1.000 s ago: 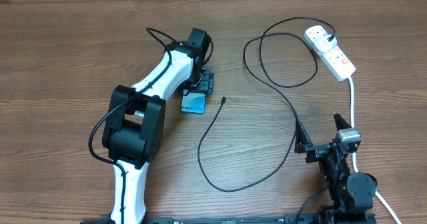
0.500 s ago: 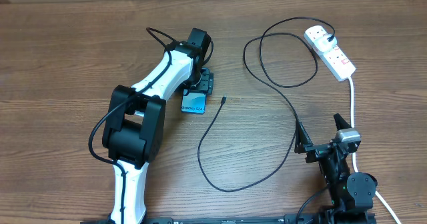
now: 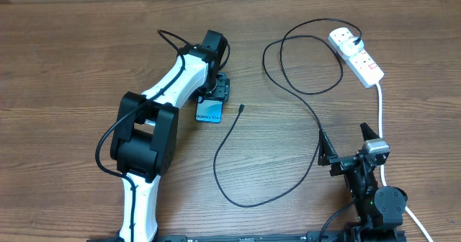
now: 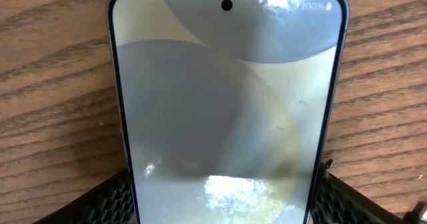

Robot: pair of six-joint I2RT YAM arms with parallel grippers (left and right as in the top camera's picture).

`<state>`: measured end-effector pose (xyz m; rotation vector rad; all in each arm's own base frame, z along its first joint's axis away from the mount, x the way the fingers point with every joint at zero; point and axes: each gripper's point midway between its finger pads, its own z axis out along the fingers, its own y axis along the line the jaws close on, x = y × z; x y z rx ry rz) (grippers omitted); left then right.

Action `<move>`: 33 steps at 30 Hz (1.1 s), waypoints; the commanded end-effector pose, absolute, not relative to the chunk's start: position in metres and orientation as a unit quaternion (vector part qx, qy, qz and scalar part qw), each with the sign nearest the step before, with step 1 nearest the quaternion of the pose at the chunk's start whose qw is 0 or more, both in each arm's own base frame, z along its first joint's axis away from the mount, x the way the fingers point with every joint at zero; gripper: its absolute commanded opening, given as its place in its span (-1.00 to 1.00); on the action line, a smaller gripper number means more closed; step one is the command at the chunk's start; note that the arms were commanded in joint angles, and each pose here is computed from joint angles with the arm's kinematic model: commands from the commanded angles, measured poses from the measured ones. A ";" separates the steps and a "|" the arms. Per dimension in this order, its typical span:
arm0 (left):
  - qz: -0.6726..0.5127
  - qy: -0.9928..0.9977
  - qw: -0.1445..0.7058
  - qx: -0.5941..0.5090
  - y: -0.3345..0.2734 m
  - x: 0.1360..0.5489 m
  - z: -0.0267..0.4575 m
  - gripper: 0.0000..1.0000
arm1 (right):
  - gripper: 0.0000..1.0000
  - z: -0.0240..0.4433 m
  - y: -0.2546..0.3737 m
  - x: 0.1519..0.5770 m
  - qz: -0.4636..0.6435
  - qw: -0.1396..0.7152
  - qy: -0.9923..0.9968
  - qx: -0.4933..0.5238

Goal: Plug charger to phone and switch on socket
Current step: 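Close the left gripper on the phone's top end, then lift the phone with the left gripper and turn it upright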

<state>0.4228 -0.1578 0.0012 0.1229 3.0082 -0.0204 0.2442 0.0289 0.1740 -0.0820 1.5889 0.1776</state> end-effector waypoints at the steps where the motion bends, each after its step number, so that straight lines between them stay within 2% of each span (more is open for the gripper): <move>1: 0.019 0.999 0.034 0.030 -0.142 0.415 -0.028 0.50 | 1.00 0.172 0.027 0.244 0.078 0.698 0.711 -0.031; 19: -0.034 0.999 0.022 0.001 -0.164 0.422 0.008 0.46 | 1.00 0.172 0.027 0.244 0.078 0.698 0.711 -0.031; 27: -0.071 0.997 0.000 -0.013 -0.170 0.419 0.021 0.38 | 1.00 0.172 0.027 0.244 0.078 0.698 0.711 -0.031; 33: -0.125 0.991 -0.036 -0.025 -0.178 0.409 0.031 0.40 | 0.99 0.172 0.027 0.244 0.078 0.698 0.711 -0.031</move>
